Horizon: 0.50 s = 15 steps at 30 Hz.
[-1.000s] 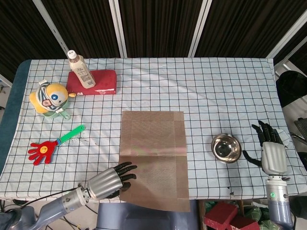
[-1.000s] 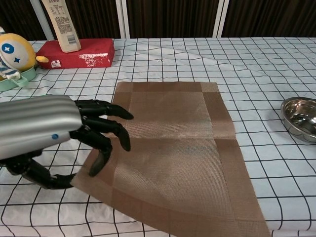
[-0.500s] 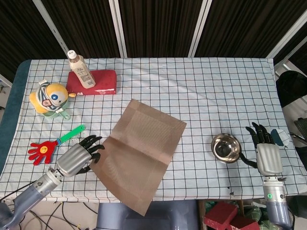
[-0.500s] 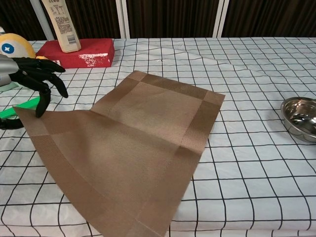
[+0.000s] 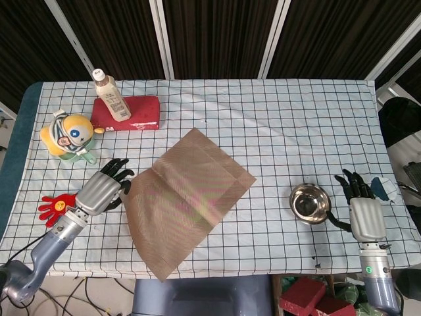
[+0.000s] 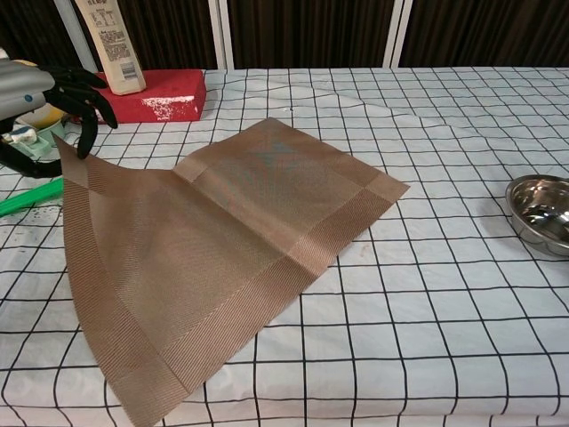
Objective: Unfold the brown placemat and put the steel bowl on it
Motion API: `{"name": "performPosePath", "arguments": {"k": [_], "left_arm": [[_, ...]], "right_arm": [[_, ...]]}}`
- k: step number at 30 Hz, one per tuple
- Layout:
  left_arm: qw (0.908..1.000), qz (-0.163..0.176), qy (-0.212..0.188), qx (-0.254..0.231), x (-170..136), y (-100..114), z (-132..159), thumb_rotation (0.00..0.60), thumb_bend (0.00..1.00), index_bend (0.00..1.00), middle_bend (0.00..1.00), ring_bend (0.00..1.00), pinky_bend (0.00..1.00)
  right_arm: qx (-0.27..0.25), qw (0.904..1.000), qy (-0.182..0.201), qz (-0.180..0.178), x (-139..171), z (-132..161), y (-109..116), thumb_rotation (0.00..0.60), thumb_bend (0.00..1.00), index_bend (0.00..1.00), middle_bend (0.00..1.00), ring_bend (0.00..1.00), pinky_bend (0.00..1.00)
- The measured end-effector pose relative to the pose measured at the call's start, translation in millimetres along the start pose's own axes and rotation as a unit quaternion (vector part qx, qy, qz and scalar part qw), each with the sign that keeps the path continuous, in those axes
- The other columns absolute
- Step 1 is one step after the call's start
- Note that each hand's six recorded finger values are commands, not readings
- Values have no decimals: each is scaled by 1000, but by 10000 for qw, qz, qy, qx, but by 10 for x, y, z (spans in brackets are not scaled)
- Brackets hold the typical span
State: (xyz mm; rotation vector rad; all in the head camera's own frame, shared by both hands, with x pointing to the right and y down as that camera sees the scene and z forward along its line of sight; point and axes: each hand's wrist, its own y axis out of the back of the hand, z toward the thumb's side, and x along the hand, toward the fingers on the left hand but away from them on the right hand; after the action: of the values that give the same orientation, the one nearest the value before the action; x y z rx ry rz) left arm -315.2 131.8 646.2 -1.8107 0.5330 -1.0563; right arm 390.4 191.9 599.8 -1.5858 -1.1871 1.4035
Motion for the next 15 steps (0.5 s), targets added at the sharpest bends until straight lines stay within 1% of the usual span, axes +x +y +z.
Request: {"name": "performPosePath", "arguments": {"k": [5, 10, 15], "left_arm": [[9993, 288, 53, 236, 150, 41, 28, 600, 404, 637, 273, 65, 118], [9963, 581, 208, 596, 319, 86, 4, 600, 404, 637, 275, 65, 116], [9936, 776, 311, 755, 484, 148, 2, 600, 403, 637, 275, 65, 115]], "right_arm": [[-18, 10000, -11, 6, -1, -4, 4, 600, 173, 166, 47, 39, 161], [-29, 10000, -15, 20, 2, -4, 5, 600, 174, 166, 47, 39, 161], [-43, 10000, -18, 22, 0, -2, 7, 600, 174, 166, 47, 39, 161]]}}
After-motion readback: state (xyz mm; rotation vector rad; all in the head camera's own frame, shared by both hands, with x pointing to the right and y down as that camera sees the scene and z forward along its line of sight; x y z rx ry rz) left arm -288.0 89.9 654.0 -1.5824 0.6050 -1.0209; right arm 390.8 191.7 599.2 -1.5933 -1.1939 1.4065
